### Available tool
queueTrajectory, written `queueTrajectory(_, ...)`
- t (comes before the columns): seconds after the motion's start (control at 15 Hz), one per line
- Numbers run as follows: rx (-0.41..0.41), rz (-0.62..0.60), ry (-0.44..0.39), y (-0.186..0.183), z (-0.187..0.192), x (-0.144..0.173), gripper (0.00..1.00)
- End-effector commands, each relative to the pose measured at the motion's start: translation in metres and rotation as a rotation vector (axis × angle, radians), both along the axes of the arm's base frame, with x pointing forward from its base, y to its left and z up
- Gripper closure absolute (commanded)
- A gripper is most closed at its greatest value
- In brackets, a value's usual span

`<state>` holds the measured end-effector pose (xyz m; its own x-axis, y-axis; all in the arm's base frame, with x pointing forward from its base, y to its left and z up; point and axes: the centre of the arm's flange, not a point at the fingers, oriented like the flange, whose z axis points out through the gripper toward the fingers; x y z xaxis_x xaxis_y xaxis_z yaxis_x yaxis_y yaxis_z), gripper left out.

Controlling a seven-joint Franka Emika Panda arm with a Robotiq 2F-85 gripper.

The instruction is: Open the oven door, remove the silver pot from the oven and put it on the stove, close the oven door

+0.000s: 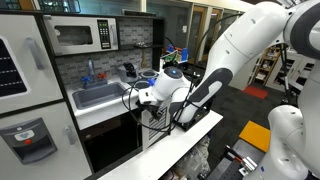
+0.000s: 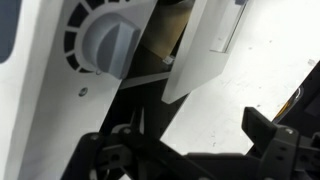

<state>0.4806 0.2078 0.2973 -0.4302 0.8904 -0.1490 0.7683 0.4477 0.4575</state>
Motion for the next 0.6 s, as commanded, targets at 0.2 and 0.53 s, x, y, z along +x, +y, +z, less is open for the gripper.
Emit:
queueTrajectory(0.2, -0.057, -0.031, 0.025, 0.007, -0.02, -0.001, 0.0)
queueTrajectory(0.53, -0.094, -0.018, 0.011, 0.008, -0.038, 0.003, 0.0)
